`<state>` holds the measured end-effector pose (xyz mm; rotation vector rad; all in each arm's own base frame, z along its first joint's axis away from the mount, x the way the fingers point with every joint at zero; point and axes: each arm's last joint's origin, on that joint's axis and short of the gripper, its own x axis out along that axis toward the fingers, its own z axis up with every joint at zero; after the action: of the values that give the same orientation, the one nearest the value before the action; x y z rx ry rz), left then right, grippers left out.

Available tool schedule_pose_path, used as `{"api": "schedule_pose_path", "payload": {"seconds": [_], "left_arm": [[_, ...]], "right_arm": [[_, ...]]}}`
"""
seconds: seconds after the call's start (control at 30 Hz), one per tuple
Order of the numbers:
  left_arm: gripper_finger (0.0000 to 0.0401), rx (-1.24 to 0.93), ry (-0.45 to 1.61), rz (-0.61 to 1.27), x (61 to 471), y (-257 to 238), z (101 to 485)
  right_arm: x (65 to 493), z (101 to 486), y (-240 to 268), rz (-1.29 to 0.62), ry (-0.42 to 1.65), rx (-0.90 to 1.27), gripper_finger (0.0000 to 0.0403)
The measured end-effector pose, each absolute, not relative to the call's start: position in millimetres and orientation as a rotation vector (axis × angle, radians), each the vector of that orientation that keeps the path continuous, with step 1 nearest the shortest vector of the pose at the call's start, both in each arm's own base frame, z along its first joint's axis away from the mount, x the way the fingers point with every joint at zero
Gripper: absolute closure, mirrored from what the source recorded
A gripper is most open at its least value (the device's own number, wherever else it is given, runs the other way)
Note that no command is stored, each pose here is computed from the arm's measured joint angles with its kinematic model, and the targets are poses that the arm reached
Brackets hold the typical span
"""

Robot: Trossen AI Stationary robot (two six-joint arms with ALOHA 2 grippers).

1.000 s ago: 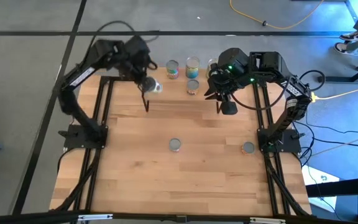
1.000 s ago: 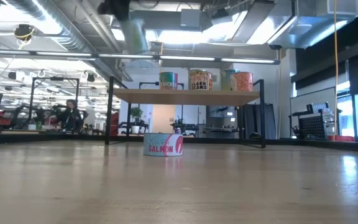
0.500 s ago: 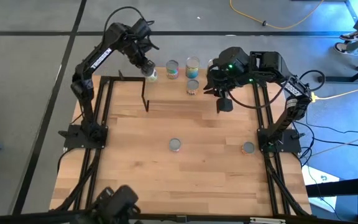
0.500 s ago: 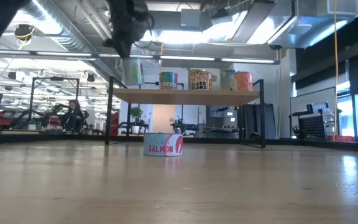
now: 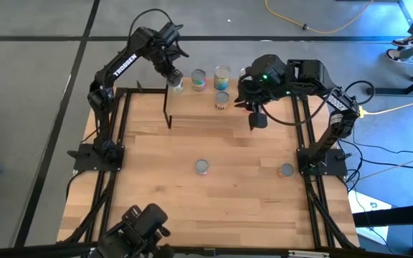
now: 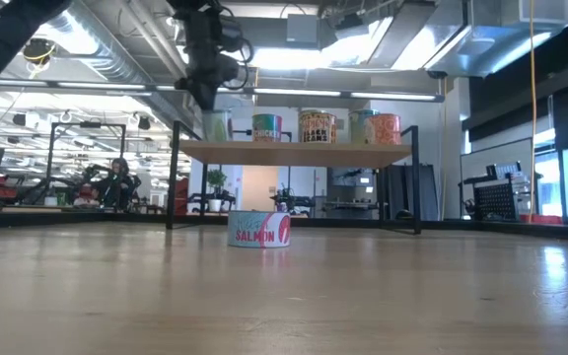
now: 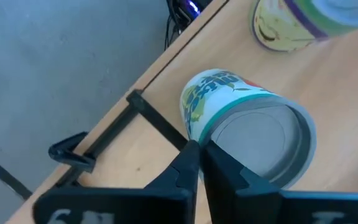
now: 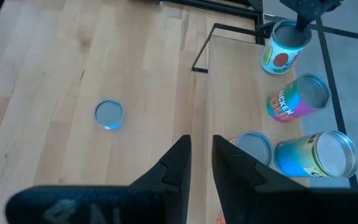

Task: Pick and place cans onto a shelf
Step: Put the canned vegetables on the shelf, then put the canned salmon on the shelf

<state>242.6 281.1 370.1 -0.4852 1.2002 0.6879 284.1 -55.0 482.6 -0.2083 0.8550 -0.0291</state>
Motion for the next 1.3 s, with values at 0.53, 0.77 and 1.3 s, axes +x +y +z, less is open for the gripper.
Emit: {"api": "schedule_pose_path", "payload": {"seconds": [0.53, 0.77, 1.3], "left_arm": [[0.0355, -0.447, 1.185, 0.751, 244, 285, 371], [0.0354, -0.428, 1.145, 0.732, 241, 270, 386], [0.0354, -0.120, 0.933, 0.171, 255, 125, 459]], "right_arm": [[284, 482, -55, -0.028, 0.857, -0.210, 0.0336], [284, 482, -55, -0.030, 0.858, -0.213, 0.0336], [256, 489, -50, -0.025, 0.913, -0.191, 0.0336]]}}
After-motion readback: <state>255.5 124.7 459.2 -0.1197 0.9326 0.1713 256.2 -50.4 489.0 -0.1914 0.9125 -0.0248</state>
